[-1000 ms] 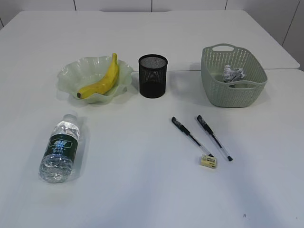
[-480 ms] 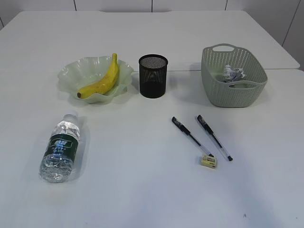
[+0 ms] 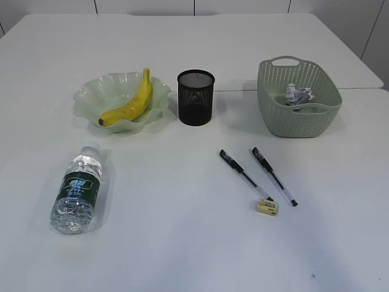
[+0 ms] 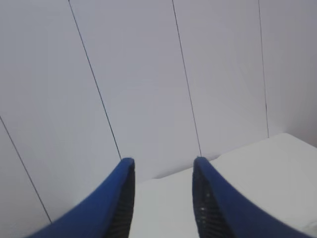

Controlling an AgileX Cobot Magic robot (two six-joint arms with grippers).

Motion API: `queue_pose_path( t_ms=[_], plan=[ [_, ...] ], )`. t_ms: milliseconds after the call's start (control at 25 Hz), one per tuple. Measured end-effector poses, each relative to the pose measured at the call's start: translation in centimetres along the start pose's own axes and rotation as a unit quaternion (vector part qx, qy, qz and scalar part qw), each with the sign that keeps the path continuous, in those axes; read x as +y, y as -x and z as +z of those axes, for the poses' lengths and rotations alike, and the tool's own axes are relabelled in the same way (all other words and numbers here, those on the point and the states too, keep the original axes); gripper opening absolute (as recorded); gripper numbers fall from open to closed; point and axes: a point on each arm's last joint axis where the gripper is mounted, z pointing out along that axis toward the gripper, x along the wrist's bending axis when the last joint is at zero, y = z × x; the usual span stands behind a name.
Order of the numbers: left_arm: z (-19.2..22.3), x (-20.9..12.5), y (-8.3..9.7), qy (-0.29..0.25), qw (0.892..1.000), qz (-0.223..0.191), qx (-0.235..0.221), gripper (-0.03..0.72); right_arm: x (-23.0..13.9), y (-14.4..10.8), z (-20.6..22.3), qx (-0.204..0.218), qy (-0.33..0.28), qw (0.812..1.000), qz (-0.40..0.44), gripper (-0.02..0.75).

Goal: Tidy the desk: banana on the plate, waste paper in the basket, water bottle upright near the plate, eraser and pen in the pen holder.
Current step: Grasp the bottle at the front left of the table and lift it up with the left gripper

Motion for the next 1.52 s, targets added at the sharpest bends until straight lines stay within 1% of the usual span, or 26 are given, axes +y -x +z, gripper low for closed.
queue_pose_path(
  t_ms=[280,400,480,680,760,880,1040,1240,1360,1520],
  plan=[
    [0.0,0.6,0.0,0.034,0.999,-0.008,-0.002,0.271,0.0,0.0,-0.1,0.000,0.001,1.000,0.000,0.267],
    [-0.1,0.8,0.0,0.041,0.999,-0.024,-0.001,0.288,0.0,0.0,-0.1,0.000,0.001,1.000,0.000,0.266],
    [-0.4,0.9,0.1,0.046,0.998,-0.031,-0.001,0.334,0.0,0.0,-0.1,0.000,0.001,1.000,0.000,0.265],
    [-0.7,1.6,-0.2,0.078,0.996,-0.038,0.013,0.519,0.0,0.0,-0.1,0.000,0.001,1.000,-0.001,0.264],
    [-0.7,1.6,-0.4,0.082,0.996,-0.043,0.022,0.551,0.0,0.0,-0.1,0.000,0.001,1.000,-0.001,0.264],
    [-0.7,1.6,-0.6,0.079,0.995,-0.040,0.035,0.567,0.0,0.0,-0.1,0.000,0.001,1.000,-0.001,0.264],
    [-0.5,0.9,-1.1,0.050,0.996,-0.054,0.059,0.571,0.0,0.0,-0.1,0.000,0.001,1.000,-0.001,0.263],
    [1.3,-1.2,-1.8,-0.037,0.992,-0.078,0.089,0.571,0.0,0.0,-0.1,0.000,0.001,1.000,-0.001,0.263],
    [2.8,-2.7,-1.8,-0.092,0.988,-0.088,0.083,0.571,0.0,0.0,-0.1,0.000,0.001,1.000,-0.001,0.263],
    [4.4,-4.2,-1.5,-0.148,0.981,-0.105,0.065,0.571,0.0,0.0,-0.1,0.000,0.001,1.000,-0.001,0.262]
  ],
)
